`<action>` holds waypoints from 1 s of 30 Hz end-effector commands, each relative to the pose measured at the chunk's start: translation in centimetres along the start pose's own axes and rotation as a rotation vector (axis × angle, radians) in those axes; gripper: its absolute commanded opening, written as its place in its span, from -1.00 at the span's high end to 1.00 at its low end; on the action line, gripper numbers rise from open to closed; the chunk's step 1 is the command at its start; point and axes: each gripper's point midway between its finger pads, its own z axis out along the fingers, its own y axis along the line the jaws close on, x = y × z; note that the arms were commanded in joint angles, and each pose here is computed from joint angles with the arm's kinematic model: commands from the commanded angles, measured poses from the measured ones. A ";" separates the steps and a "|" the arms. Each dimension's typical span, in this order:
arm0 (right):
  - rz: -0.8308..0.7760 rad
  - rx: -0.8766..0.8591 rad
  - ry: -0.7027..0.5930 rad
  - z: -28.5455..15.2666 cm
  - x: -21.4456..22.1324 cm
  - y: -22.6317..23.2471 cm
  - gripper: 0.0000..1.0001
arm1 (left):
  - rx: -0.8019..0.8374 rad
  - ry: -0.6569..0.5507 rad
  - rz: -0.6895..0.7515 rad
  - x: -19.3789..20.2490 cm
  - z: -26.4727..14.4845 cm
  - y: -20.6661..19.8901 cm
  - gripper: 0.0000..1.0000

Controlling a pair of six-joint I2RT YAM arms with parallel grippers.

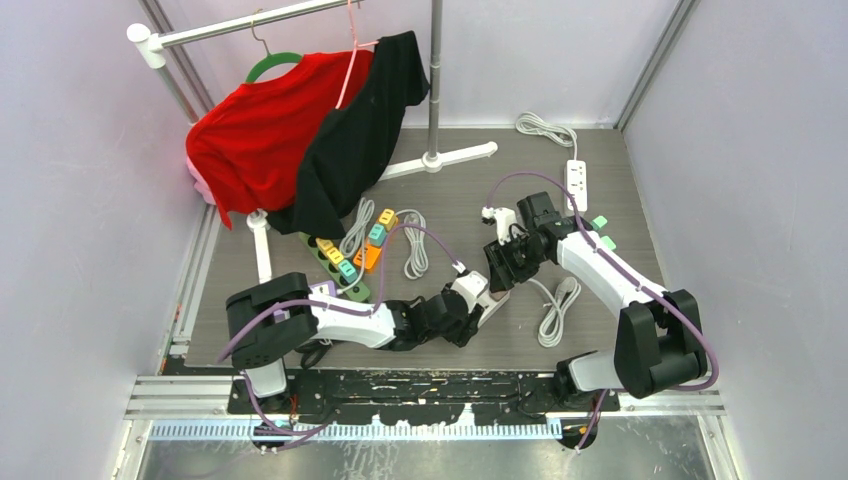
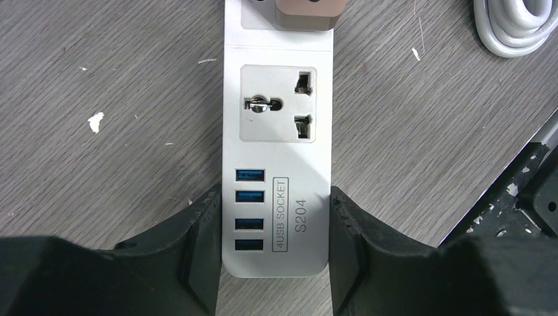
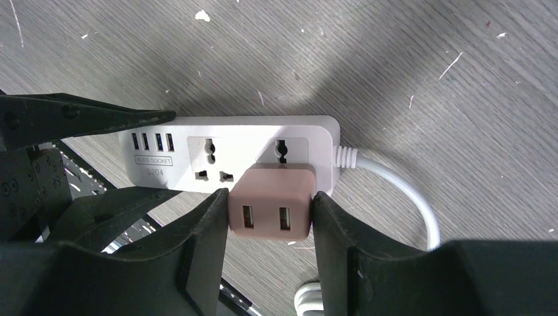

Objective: Pull the plug off the socket
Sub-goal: Remove the plug from the socket.

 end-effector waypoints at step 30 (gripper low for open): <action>0.007 -0.213 -0.099 -2.2 -2.5 3.8 0.98 | -0.048 0.128 -0.002 3.8 0.2 1.5 1.00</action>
